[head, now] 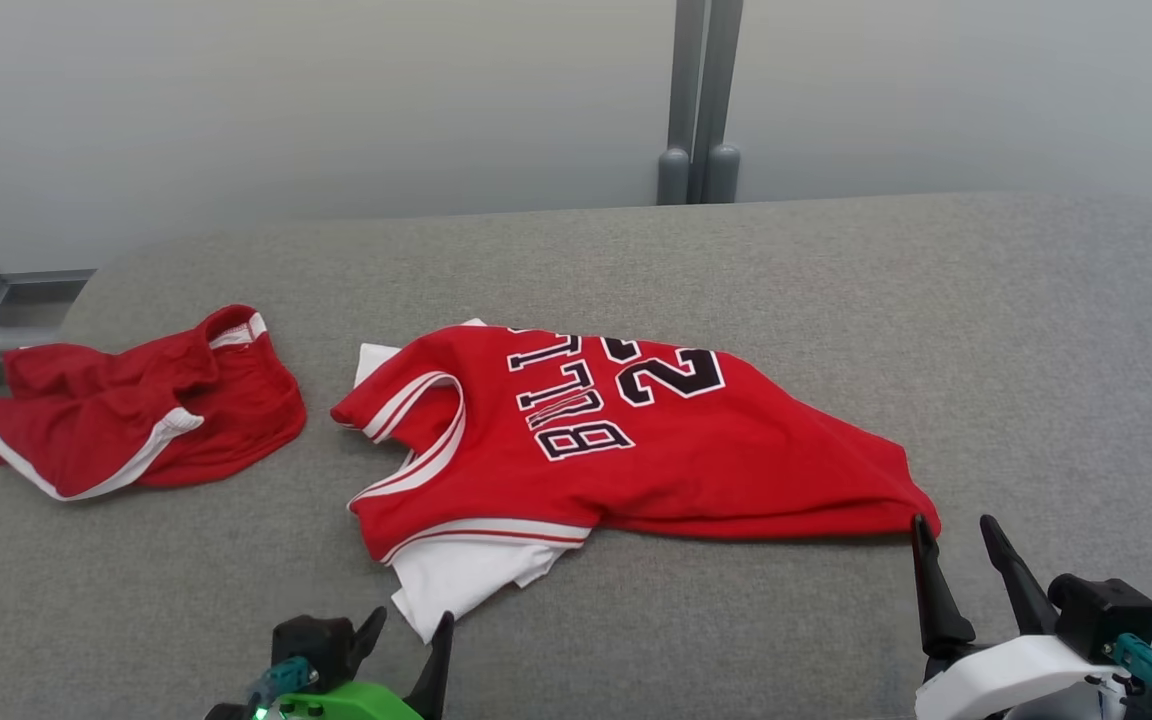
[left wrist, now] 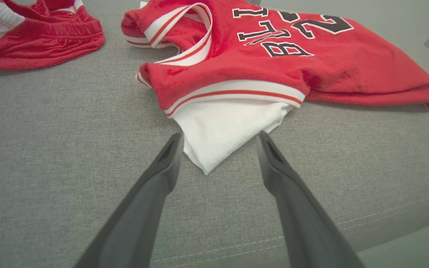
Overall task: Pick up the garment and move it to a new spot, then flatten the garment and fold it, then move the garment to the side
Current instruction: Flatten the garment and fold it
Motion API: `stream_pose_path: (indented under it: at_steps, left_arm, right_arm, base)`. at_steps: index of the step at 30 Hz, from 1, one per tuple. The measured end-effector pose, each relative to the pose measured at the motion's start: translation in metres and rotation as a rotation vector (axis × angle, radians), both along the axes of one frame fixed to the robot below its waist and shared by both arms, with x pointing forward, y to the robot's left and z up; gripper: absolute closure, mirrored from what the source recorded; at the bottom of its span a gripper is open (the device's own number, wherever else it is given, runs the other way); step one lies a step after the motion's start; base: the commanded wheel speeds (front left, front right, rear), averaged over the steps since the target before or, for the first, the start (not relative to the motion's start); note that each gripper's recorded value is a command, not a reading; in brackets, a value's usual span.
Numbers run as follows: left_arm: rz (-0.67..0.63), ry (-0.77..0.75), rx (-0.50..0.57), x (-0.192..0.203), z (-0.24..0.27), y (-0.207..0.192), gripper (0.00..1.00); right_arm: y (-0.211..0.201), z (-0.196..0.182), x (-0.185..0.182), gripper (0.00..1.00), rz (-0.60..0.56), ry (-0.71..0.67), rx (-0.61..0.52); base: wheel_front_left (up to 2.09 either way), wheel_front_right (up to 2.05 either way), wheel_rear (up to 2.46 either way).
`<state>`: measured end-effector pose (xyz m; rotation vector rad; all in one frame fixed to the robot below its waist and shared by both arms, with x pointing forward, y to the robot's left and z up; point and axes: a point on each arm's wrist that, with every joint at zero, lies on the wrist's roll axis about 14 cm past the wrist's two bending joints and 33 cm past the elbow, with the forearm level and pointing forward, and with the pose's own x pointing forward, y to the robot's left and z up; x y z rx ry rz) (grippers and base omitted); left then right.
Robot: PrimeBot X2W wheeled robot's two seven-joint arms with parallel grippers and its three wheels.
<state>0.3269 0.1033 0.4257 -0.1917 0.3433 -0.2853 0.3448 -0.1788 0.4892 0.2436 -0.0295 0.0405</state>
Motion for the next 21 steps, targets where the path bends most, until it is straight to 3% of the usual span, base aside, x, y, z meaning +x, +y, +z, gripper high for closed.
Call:
stream_pose_path:
  at_steps: [7, 12, 21]
  left_arm:
    - [-0.106, 0.132, 0.096, 0.007, -0.032, -0.018, 0.0]
    - [-0.108, 0.2, 0.148, 0.01, -0.053, -0.014, 0.0]
    - [-0.16, 0.202, 0.228, 0.016, -0.066, -0.014, 0.0]
  right_arm:
    - [-0.014, -0.005, -0.005, 0.0, -0.041, 0.023, -0.016]
    - [-0.024, -0.01, -0.008, 0.0, -0.073, 0.041, -0.025]
    - [-0.029, -0.017, -0.008, 0.0, -0.088, 0.067, -0.026]
  base:
    - [0.0, 0.0, 0.0]
    - [0.0, 0.0, 0.0]
    - [0.0, 0.0, 0.0]
